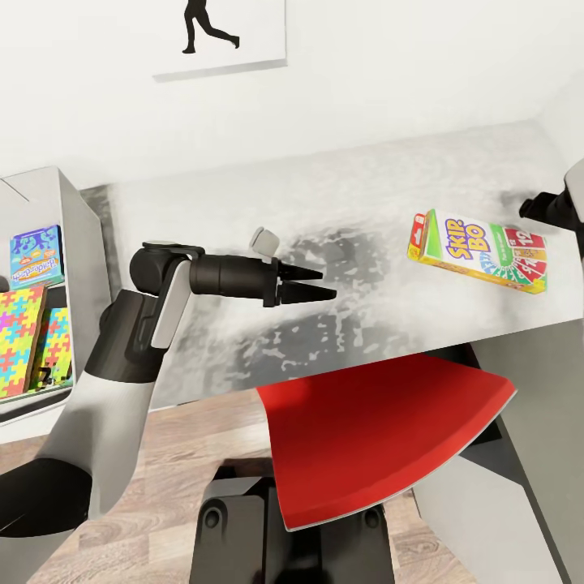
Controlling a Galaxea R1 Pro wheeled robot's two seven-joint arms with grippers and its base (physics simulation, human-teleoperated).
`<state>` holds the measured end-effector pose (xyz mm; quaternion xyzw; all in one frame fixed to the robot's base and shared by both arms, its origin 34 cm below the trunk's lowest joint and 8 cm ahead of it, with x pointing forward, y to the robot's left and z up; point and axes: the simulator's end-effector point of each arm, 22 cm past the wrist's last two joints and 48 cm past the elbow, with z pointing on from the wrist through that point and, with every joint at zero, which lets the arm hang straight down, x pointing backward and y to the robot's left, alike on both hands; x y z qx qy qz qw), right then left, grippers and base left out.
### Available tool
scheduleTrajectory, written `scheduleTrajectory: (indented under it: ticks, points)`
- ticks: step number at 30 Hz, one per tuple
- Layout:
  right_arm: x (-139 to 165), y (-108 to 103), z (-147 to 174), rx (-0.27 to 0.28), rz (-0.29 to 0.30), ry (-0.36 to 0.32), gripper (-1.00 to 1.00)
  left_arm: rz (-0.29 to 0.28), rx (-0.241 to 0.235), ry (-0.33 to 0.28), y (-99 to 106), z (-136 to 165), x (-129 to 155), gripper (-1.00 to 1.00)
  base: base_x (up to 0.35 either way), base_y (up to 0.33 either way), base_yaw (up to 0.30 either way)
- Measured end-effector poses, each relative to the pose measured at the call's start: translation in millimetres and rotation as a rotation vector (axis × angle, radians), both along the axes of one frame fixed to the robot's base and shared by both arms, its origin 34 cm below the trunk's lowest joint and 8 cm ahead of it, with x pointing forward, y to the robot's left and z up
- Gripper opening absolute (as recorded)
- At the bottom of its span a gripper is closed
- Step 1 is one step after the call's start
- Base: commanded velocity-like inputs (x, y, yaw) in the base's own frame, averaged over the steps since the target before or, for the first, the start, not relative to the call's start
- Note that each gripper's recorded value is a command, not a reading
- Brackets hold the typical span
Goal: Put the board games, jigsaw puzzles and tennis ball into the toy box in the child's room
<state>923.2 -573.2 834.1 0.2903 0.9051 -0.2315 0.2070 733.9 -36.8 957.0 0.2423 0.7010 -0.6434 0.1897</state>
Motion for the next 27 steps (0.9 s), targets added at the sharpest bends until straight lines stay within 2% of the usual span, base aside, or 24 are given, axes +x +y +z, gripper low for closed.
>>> scheduleTrajectory:
  ticks: [14,18,27]
  points:
    - [-19,-3,-21,0.017,-0.018,0.063,1.0,0.001,0.001,0.0,1,0,0,1.0,-0.006,0.0,0.0]
    - [-22,-6,-22,0.001,-0.016,0.078,1.0,0.001,0.001,0.0,1,0,0,1.0,-0.131,0.0,0.0]
    - [-23,-5,-22,0.005,-0.017,0.078,1.0,0.001,0.001,-0.001,1,0,0,1.0,-0.045,0.0,0.0]
